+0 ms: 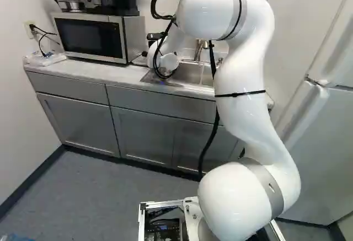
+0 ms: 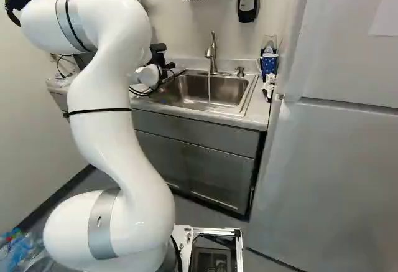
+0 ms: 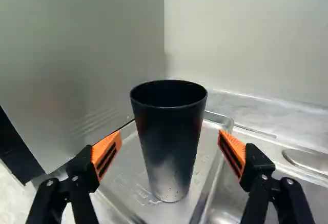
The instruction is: Rinse the cup and place it in the tray
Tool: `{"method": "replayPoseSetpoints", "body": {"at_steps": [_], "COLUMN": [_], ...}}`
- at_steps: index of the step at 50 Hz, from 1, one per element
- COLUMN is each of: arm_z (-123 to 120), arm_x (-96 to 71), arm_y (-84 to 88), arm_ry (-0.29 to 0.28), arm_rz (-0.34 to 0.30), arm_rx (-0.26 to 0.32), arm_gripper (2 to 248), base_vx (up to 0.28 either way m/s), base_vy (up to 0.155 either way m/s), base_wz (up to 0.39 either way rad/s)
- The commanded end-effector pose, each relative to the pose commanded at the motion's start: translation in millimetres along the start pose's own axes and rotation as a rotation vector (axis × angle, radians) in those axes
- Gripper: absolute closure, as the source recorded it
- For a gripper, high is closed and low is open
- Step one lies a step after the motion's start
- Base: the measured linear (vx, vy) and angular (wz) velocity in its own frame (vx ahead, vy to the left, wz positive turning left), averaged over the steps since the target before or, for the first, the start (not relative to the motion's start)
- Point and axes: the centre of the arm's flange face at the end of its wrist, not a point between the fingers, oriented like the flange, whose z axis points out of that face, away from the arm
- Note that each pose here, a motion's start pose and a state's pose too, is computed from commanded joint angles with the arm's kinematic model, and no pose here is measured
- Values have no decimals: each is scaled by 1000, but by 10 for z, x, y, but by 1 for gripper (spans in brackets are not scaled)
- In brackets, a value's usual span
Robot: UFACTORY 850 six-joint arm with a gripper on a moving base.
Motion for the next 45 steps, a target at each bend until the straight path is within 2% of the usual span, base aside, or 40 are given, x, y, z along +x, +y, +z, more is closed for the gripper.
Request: {"method": "replayPoseSetpoints", "body": {"at_steps": [24, 45], "arm_z": [-30, -54], "arm_x": [271, 470], "arm_y": [6, 10], "arm_ry": [41, 35], "arm_rz": [0, 0], "arm_rx": [-1, -1], "arm_gripper": [3, 3], "base_vx": [0, 0], "base_vy": [0, 0], "base_wz": [0, 0]}}
